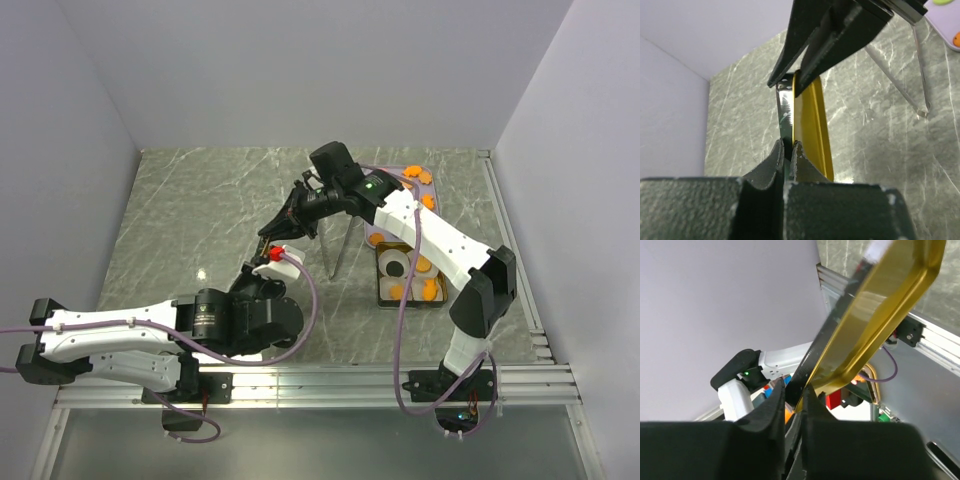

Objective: Pack the cookies

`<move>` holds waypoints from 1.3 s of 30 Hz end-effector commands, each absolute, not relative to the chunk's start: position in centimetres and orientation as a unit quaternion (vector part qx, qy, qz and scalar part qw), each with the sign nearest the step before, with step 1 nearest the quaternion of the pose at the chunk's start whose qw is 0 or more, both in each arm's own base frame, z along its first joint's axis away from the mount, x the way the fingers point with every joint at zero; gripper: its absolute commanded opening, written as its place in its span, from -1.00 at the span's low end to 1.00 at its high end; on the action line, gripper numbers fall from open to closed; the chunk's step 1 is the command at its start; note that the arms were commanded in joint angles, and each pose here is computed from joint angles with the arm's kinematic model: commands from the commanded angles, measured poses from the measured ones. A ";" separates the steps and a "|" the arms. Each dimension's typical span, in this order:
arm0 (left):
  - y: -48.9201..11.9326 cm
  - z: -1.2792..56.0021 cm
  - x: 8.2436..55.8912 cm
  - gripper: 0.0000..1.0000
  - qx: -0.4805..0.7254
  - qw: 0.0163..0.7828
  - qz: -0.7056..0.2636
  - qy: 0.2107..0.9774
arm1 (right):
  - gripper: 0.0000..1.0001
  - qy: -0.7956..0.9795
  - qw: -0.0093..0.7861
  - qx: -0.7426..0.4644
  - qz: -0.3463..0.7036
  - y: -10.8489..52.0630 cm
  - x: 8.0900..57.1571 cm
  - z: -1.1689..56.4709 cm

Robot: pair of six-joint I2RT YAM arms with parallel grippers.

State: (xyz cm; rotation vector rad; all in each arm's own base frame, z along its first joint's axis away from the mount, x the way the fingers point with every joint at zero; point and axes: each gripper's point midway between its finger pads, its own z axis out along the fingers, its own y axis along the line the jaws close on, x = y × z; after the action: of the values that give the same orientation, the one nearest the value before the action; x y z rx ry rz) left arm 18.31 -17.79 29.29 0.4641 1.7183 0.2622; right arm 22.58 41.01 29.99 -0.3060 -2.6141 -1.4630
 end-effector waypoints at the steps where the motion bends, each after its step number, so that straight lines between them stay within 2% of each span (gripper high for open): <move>1: -12.5 35.6 19.0 -0.99 0.057 0.708 0.209 0.673 | -1.00 -0.903 0.093 -0.056 -0.416 38.7 19.4 24.8; 3: -12.6 35.4 19.1 -0.97 0.058 0.708 0.210 0.672 | -1.00 -0.902 0.085 -0.060 -0.419 38.3 19.7 24.7; 6: -12.8 35.2 19.1 -0.68 0.055 0.706 0.201 0.677 | -1.00 -0.901 0.070 -0.068 -0.424 37.7 20.4 24.8; 7: -13.4 34.9 19.2 -0.51 0.069 0.698 0.182 0.689 | -1.00 -0.901 0.064 -0.069 -0.424 37.5 20.7 24.7; 10: -14.8 34.1 19.1 -0.25 0.094 0.681 0.137 0.713 | -1.00 -0.901 0.040 -0.082 -0.424 36.1 22.2 24.9; 17: -17.4 32.6 18.4 0.22 0.148 0.645 0.047 0.748 | -1.00 -0.888 -0.016 -0.135 -0.438 31.1 26.0 25.5; 18: -18.3 32.5 18.1 0.30 0.156 0.639 0.011 0.753 | -1.00 -0.886 -0.025 -0.147 -0.440 30.1 26.9 25.5; 25: -20.2 33.6 16.8 0.54 0.179 0.622 -0.094 0.757 | -1.00 -0.872 -0.074 -0.185 -0.447 26.7 28.9 26.3; 31: -21.9 34.2 16.0 0.64 0.199 0.603 -0.143 0.759 | -1.00 -0.845 -0.106 -0.213 -0.479 24.1 29.6 28.0; 34: -22.5 34.9 16.4 0.71 0.191 0.591 -0.184 0.762 | -1.00 -0.823 -0.122 -0.209 -0.515 23.7 29.6 30.2; 39: -24.4 35.8 16.9 0.77 0.173 0.541 -0.333 0.753 | -1.00 -0.767 -0.156 -0.174 -0.597 24.1 29.4 36.3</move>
State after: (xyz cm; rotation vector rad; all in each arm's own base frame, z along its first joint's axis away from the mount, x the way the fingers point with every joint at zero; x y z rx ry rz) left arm 18.16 -21.82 32.87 0.4078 1.8428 -0.4405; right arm 29.71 23.44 30.11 -0.7746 -2.7756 -1.7514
